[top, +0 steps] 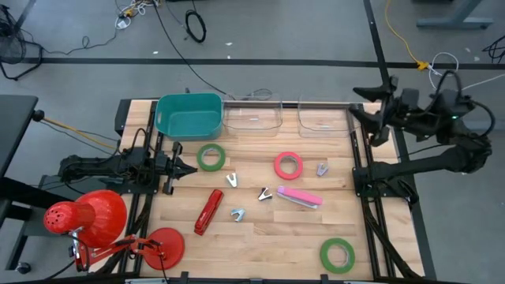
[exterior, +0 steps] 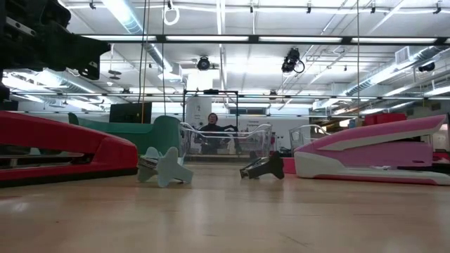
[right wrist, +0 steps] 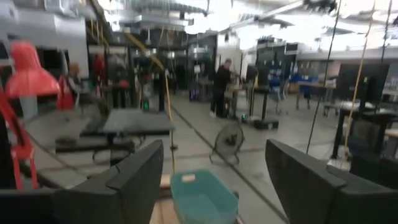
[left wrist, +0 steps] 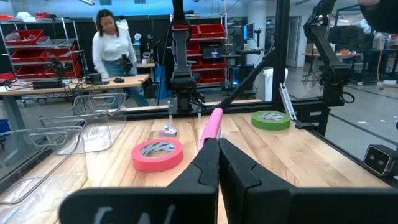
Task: Pick and place Stapler, Stapler remover, tape
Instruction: Put the pink tape into the right transparent bin
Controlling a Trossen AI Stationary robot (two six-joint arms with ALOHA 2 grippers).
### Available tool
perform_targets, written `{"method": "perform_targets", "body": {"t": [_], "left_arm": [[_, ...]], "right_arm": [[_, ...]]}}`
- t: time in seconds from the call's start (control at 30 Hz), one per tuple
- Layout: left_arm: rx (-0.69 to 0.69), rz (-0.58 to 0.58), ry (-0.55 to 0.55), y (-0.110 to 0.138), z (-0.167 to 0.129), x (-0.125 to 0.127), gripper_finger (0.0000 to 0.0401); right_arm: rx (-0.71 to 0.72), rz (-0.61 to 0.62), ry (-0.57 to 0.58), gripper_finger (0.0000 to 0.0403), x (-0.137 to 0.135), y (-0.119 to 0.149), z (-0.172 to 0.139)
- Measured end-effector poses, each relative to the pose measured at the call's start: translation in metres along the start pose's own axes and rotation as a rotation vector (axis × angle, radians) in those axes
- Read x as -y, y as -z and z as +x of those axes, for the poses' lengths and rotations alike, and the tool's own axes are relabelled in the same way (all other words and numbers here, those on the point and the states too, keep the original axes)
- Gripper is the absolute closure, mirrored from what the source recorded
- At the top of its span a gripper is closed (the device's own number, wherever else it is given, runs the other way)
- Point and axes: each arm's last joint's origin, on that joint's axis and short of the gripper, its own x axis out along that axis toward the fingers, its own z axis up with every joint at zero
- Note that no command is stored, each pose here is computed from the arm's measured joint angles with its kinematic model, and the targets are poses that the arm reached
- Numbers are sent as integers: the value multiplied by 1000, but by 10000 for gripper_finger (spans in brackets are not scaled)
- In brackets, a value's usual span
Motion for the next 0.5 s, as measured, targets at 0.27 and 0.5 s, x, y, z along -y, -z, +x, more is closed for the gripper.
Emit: {"method": "perform_targets", "body": {"t": [0.27,0.5], "left_arm": [[0,0,0,0,0,0,398],[0,0,0,0,0,0,398]], "right_arm": [[-193,-51,-18,119,-5,20,12],[-398,-79,-34,119,-12,42,30]]}}
